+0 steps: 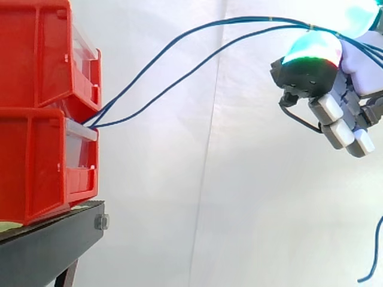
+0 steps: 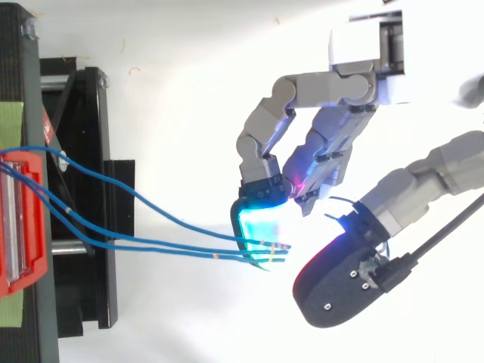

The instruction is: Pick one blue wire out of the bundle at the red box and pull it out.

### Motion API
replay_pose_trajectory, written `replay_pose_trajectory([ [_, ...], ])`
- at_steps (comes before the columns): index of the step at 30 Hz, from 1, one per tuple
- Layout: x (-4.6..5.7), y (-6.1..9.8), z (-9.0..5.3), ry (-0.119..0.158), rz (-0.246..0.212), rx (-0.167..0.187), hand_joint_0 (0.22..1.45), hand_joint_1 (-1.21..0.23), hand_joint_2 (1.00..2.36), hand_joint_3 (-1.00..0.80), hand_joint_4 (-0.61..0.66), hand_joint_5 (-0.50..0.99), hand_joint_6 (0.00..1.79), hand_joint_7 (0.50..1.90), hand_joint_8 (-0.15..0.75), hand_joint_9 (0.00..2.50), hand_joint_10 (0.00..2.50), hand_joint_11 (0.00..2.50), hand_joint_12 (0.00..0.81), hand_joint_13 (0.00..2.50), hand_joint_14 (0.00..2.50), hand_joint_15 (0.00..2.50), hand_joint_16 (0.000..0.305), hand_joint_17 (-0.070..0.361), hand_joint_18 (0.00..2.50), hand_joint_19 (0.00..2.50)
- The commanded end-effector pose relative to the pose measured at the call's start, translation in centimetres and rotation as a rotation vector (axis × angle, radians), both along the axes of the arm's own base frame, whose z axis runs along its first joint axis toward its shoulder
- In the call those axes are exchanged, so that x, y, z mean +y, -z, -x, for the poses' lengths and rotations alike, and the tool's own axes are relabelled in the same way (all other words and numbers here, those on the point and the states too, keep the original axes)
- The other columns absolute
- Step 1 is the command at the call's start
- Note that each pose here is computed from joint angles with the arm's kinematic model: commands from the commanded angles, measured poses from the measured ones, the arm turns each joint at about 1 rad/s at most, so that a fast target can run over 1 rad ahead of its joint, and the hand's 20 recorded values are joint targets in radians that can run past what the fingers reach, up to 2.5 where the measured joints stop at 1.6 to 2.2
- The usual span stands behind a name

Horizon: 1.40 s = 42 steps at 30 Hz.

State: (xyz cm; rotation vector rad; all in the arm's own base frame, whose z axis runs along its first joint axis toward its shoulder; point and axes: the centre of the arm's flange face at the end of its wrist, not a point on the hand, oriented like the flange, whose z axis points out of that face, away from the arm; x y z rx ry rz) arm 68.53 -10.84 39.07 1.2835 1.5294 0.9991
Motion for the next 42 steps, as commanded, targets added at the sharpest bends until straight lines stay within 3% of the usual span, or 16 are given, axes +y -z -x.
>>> replay_pose_trajectory([
  [1,0.0,-0.1,0.0,0.0,0.0,-0.001,0.53,-0.63,1.0,-0.5,0.13,-0.22,0.94,0.88,0.33,0.9,0.01,0.43,0.453,0.88,0.01,0.32,0.059,0.132,0.88,0.46],
  [7,0.0,-0.1,0.0,0.0,0.0,-0.001,0.5,-0.56,1.0,-0.5,0.14,-0.21,0.92,0.91,0.345,0.93,0.01,0.45,0.467,0.88,0.01,0.32,0.062,0.141,0.88,0.47],
  [14,-0.1,0.0,0.0,0.002,0.0,0.001,0.61,-0.76,1.01,-0.35,0.13,-0.22,0.93,1.0,0.327,0.9,0.01,0.46,0.451,0.86,0.01,0.32,0.057,0.129,0.85,0.45],
  [22,0.0,0.0,0.0,0.0,-0.001,0.001,0.75,-0.83,1.02,-0.19,0.09,-0.23,0.96,1.1,0.326,0.87,0.01,0.5,0.448,0.88,0.01,0.31,0.056,0.125,0.9,0.43],
  [26,0.0,0.2,0.1,0.003,-0.004,0.011,0.8,-0.8,1.02,-0.19,0.08,-0.24,0.97,0.99,0.312,0.88,0.01,0.49,0.44,0.89,0.01,0.32,0.055,0.123,0.89,0.46],
  [28,-0.1,0.3,0.5,0.007,-0.011,0.039,0.81,-0.81,1.02,-0.21,0.08,-0.24,0.96,0.93,0.302,0.88,0.01,0.49,0.437,0.89,0.01,0.32,0.054,0.122,0.89,0.45],
  [31,-0.1,0.5,0.6,0.009,-0.025,0.051,0.83,-0.82,1.02,-0.28,0.03,-0.24,0.95,0.88,0.258,0.86,0.01,0.46,0.424,0.87,0.01,0.3,0.053,0.12,0.88,0.43],
  [33,-0.2,0.4,0.6,0.012,-0.031,0.049,0.83,-0.84,1.02,-0.3,-0.06,-0.23,0.95,0.88,0.229,0.82,0.01,0.41,0.417,0.86,0.01,0.29,0.053,0.119,0.87,0.41],
  [35,-0.4,0.4,0.6,0.015,-0.03,0.046,0.87,-0.86,1.02,-0.23,-0.26,-0.21,0.96,0.95,0.18,0.77,0.0,0.32,0.4,0.83,0.01,0.29,0.05,0.113,0.82,0.44],
  [37,-0.9,0.4,0.7,0.021,-0.027,0.043,0.89,-0.85,1.02,-0.18,-0.31,-0.2,0.95,0.98,0.179,0.76,0.0,0.28,0.395,0.82,0.01,0.3,0.049,0.11,0.78,0.49],
  [42,-1.6,0.4,0.8,0.031,-0.027,0.043,0.88,-0.84,1.02,-0.12,-0.25,-0.19,0.92,0.94,0.173,0.72,0.01,0.24,0.389,0.79,0.01,0.3,0.048,0.108,0.75,0.47],
])
